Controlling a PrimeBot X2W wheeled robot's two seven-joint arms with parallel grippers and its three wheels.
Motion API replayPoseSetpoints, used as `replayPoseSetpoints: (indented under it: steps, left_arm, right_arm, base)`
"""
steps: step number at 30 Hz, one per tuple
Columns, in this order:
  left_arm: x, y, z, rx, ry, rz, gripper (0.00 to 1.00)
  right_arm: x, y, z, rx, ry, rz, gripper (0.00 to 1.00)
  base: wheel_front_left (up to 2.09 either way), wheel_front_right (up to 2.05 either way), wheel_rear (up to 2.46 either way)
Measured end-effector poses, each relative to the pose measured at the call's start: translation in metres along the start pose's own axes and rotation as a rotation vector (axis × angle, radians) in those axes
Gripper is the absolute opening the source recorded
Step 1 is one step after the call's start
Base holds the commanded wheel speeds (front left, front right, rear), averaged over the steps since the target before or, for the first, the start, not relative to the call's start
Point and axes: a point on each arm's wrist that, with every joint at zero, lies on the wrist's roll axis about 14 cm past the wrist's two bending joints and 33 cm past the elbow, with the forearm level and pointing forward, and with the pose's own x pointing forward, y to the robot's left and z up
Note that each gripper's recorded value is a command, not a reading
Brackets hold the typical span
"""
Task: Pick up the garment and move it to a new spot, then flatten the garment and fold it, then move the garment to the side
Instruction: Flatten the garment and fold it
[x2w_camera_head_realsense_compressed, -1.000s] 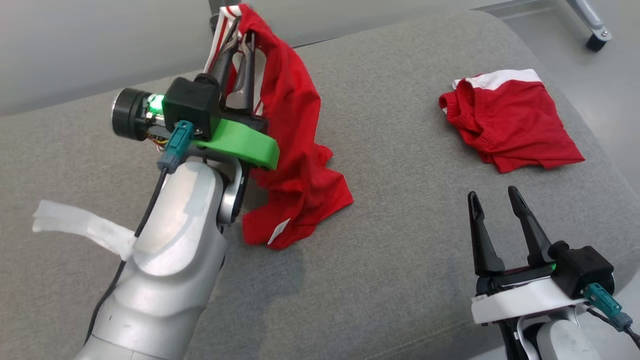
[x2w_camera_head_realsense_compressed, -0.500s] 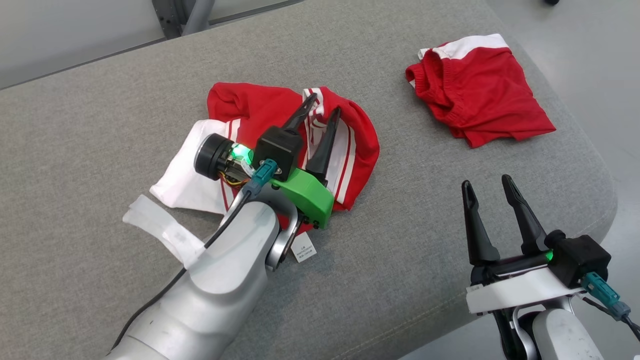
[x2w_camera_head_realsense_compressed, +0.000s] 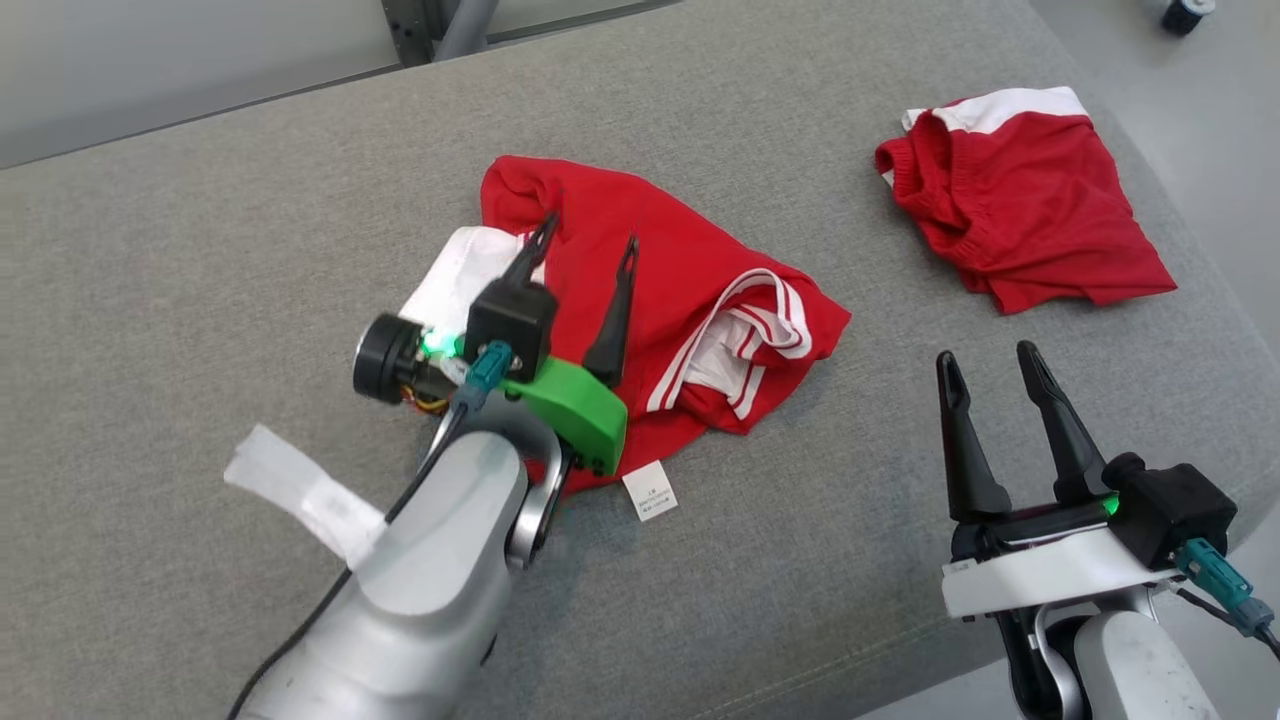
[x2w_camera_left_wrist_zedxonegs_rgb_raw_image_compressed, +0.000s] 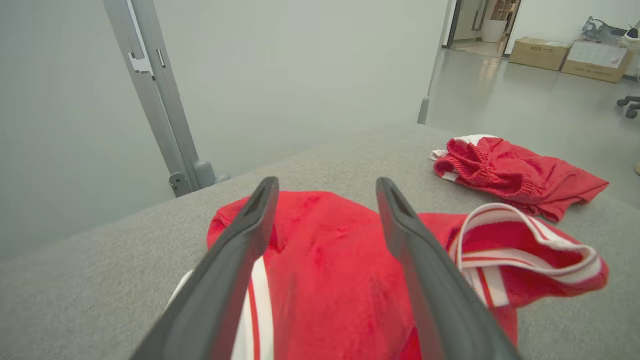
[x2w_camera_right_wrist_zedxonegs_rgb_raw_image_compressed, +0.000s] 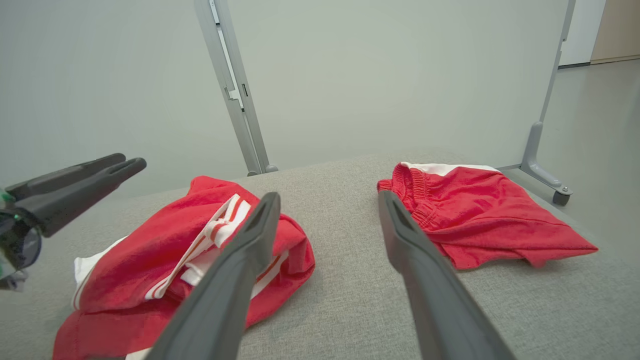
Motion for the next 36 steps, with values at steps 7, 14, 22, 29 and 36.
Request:
replayPoseSetpoints:
  steps: [7, 14, 22, 29, 36]
  left_arm:
    - [-0.054, 0.013, -0.057, -0.092, 0.145, 0.113, 1.00]
    - [-0.088, 0.018, -0.084, -0.135, 0.232, 0.158, 1.00]
    - [-0.094, 0.015, -0.101, -0.200, 0.300, 0.155, 0.34]
    - [-0.088, 0.009, -0.097, -0.235, 0.295, 0.129, 0.00]
    - [-0.081, 0.020, -0.083, -0.203, 0.253, 0.170, 0.00]
  right_arm:
    - [0.003, 0.006, 0.002, 0.008, -0.012, 0.021, 1.00]
    - [0.005, 0.018, 0.008, 0.019, -0.032, 0.056, 1.00]
    - [0.002, 0.017, 0.010, 0.018, -0.037, 0.054, 1.00]
    - [0.002, 0.016, 0.010, 0.016, -0.038, 0.050, 1.00]
    - [0.004, 0.018, 0.010, 0.018, -0.040, 0.058, 1.00]
  base:
    - [0.00, 0.00, 0.00]
    - [0.00, 0.00, 0.00]
    - [0.00, 0.00, 0.00]
    - [0.00, 0.00, 0.00]
    - [0.00, 0.00, 0.00]
